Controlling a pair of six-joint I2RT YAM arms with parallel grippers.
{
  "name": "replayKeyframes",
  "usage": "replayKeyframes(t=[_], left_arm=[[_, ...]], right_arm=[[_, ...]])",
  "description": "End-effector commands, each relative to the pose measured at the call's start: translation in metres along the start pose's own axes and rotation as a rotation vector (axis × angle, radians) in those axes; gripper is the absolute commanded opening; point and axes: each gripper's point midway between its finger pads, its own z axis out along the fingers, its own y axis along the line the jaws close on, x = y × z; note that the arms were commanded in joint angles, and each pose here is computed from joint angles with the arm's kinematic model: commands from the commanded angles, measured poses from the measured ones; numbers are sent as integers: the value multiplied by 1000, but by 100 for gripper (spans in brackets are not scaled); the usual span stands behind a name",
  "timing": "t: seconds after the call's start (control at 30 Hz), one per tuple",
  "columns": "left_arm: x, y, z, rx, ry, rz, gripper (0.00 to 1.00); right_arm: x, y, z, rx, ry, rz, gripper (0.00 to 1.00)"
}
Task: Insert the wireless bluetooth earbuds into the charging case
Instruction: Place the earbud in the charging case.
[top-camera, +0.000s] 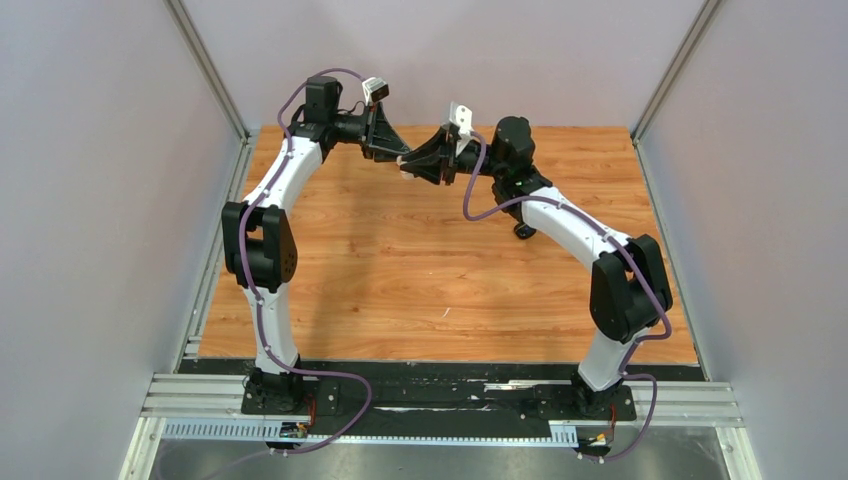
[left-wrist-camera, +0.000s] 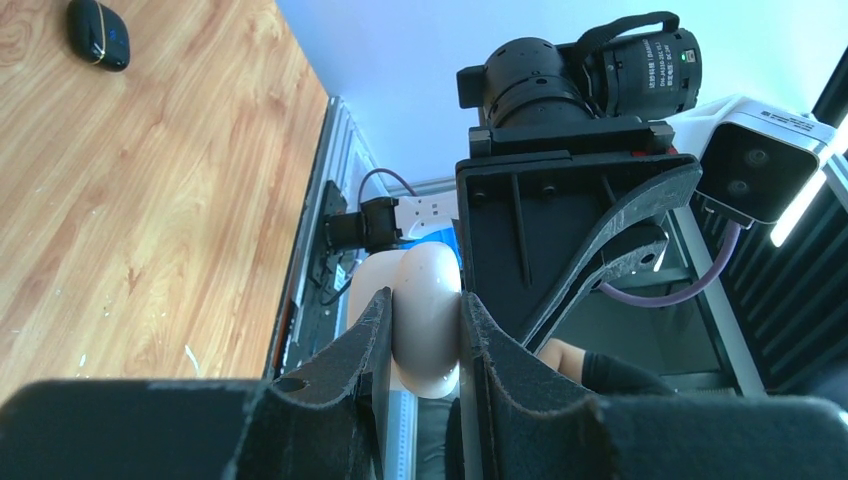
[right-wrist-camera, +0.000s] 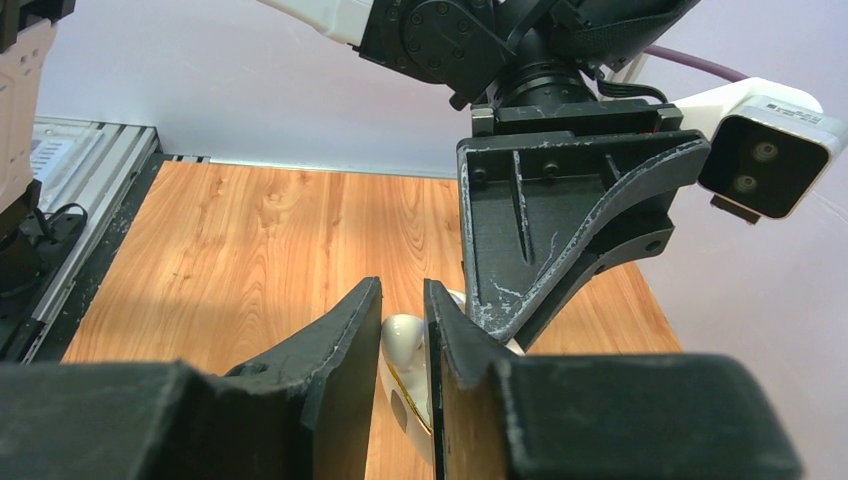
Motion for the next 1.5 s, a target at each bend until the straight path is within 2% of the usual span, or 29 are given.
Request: replayKeyframes(t=[0.0, 0.2, 0.43, 0.53, 0.67, 0.8, 0.87, 1.47], left_arm=[[5, -20, 0, 22, 23, 73, 0], [7, -17, 2, 20, 24, 76, 0], [4, -9, 3, -6, -4, 90, 0], [-1, -1, 4, -33, -33, 95, 0], [-6, 5, 5, -53, -53, 105, 0], [-10, 7, 5, -70, -69, 127, 0], [-11, 7, 5, -82, -78, 141, 0], [-10, 12, 2, -181, -125, 186, 0]], right_arm=[[-8, -3, 8, -7, -2, -38, 24], [-17, -6, 13, 1, -19, -29, 26], [-78, -20, -6, 31, -101, 85, 36], [-88, -25, -20, 46, -99, 114, 38], [-63, -22, -36, 37, -4, 90, 37], [-27, 11, -51, -108, 101, -53, 36], [-18, 19, -53, -118, 119, -92, 36], [5, -2, -22, -28, 245, -307, 31]])
